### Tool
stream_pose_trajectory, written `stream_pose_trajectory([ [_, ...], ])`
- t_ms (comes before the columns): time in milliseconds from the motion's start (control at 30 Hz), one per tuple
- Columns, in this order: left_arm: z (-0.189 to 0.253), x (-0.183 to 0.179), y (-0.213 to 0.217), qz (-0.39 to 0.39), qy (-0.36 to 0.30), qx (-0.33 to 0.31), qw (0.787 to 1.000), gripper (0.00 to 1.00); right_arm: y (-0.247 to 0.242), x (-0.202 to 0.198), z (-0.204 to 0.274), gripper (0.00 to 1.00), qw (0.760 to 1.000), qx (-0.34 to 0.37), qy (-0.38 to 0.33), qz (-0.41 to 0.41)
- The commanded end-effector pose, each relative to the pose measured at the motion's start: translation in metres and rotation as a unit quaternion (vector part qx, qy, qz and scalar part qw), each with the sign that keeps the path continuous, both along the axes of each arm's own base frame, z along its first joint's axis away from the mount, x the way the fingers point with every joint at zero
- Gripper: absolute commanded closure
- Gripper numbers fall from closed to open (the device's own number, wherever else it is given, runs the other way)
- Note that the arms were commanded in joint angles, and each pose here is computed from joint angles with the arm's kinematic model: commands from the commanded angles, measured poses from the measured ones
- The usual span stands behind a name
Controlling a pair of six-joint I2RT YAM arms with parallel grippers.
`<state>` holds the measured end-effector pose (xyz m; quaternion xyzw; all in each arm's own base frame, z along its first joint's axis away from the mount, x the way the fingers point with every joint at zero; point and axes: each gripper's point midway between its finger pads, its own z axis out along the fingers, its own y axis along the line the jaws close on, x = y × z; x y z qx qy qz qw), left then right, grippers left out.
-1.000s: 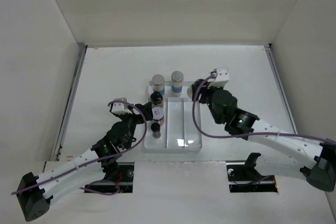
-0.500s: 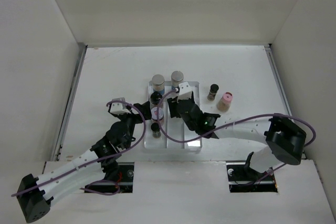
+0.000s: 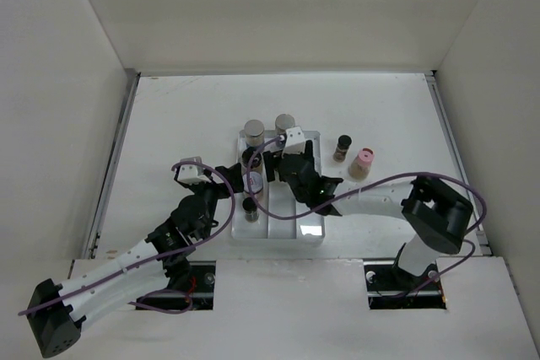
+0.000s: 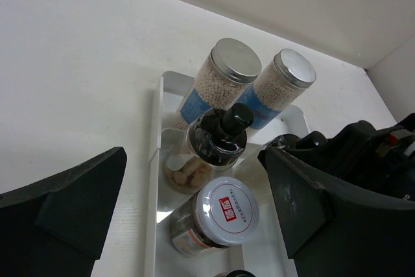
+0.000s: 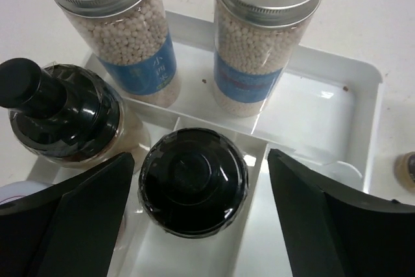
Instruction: Organize the condiment bottles
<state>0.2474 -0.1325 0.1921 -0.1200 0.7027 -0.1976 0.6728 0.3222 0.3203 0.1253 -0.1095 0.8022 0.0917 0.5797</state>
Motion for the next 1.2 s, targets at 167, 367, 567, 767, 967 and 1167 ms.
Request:
stream_pose_trajectory([
  [167, 0.004, -0.001, -0.003, -0.006, -0.007, -0.007, 1.000, 0.11, -0.065, -0.015, 0.103, 0.00, 0.990, 0.104, -0.080, -0.059],
  [367, 0.005, -0.001, -0.003, -0.006, -0.009, -0.007, 1.000, 0.11, -0.214, -0.002, 0.077, 0.00, 0.958, 0.074, -0.072, -0.267],
  [567, 0.003, 0.000, -0.002, -0.004, -0.007, -0.005, 1.000, 0.11, -0.248, 0.010, 0.044, 0.02, 0.947, 0.054, -0.036, -0.316],
  [767, 0.005, -0.001, -0.001, -0.003, -0.010, -0.008, 1.000, 0.11, -0.245, 0.021, 0.018, 0.16, 0.949, 0.051, -0.001, -0.312],
  [967, 0.003, 0.000, -0.003, -0.006, -0.008, -0.004, 1.000, 0.11, -0.245, 0.031, 0.003, 0.32, 0.948, 0.064, 0.018, -0.313],
  [1167, 0.005, 0.000, -0.003, -0.006, -0.010, -0.007, 1.000, 0.11, -0.247, 0.031, 0.003, 0.50, 0.945, 0.067, 0.013, -0.319],
])
